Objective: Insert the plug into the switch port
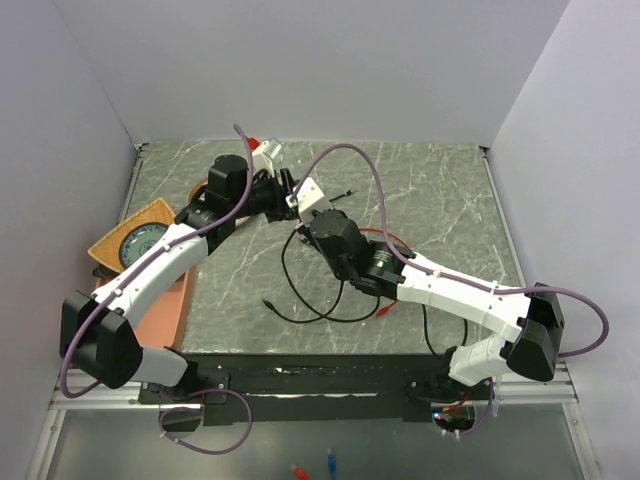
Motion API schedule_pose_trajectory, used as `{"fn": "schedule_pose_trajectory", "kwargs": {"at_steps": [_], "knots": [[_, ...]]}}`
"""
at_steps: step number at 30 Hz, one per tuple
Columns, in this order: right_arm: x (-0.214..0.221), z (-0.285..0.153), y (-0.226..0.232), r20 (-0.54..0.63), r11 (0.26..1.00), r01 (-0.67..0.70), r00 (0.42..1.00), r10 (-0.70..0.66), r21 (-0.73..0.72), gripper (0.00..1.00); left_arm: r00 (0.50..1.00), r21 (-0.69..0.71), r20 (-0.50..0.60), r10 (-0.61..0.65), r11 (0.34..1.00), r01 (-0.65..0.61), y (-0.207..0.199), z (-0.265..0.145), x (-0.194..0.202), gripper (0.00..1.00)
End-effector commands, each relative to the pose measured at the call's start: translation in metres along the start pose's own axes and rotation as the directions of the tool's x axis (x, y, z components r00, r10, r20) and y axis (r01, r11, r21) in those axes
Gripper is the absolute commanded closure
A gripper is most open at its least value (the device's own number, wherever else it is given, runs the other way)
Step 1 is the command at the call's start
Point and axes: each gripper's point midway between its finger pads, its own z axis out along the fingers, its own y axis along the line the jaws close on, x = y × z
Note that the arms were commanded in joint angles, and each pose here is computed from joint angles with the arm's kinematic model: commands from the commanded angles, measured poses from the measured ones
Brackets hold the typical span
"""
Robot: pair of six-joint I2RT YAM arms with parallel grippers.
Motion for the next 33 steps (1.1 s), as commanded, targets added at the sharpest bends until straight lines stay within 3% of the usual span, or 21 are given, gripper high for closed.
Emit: {"fn": "schedule_pose_trajectory", "kwargs": {"at_steps": [1,3,4,7,10,11,14,19,24,27,33], "knots": [[-0.028,-0.005,-0.004,0.064,0.999,-0.042,0.997,0.041,0.012,1.00,0.998,0.065,0.057,0.033,0.997,-0.037,-0.024,-0.003,-0.020,0.59],[-0.030,-0.007,0.000,0.072,0.999,-0.050,0.996,0.051,-0.017,1.00,0.998,0.071,0.052,0.038,0.997,-0.042,-0.025,-0.001,-0.020,0.68],[-0.032,-0.008,0.000,0.079,0.998,-0.056,0.995,0.058,-0.024,1.00,0.998,0.069,0.049,0.038,0.997,-0.041,-0.024,0.000,-0.019,0.79],[-0.035,-0.011,0.004,0.095,0.996,-0.067,0.993,0.072,-0.062,1.00,0.997,0.068,0.069,0.041,0.997,-0.046,-0.025,-0.002,-0.022,0.99],[-0.035,-0.014,0.005,0.099,0.993,-0.085,0.991,0.092,-0.079,1.00,0.993,0.048,0.108,0.046,0.998,-0.051,-0.024,-0.007,-0.027,0.99],[-0.035,-0.015,0.005,0.104,0.993,-0.090,0.990,0.098,-0.080,0.82,0.992,0.045,0.114,0.048,0.998,-0.054,-0.023,-0.008,-0.026,0.99],[-0.038,-0.023,-0.003,0.131,0.987,-0.131,0.981,0.143,-0.096,0.53,0.989,0.035,0.134,0.055,0.998,-0.060,-0.024,-0.012,-0.027,0.99],[-0.036,-0.040,-0.026,0.145,0.952,-0.241,0.952,0.270,-0.188,0.35,0.984,0.059,0.163,0.078,0.994,-0.089,-0.031,-0.018,-0.031,0.99],[-0.042,-0.058,-0.032,0.165,0.848,-0.288,0.904,0.393,-0.444,0.09,0.978,0.138,0.181,0.100,0.982,-0.126,-0.048,-0.025,-0.031,0.99],[-0.045,-0.067,-0.020,0.151,0.782,-0.254,0.903,0.403,-0.569,0.05,0.971,0.194,0.206,0.122,0.967,-0.163,-0.060,-0.030,-0.032,0.99],[-0.047,-0.077,0.000,0.102,0.638,-0.231,0.892,0.441,-0.734,0.10,0.943,0.347,0.284,0.173,0.898,-0.269,-0.098,-0.057,-0.029,0.99]]}}
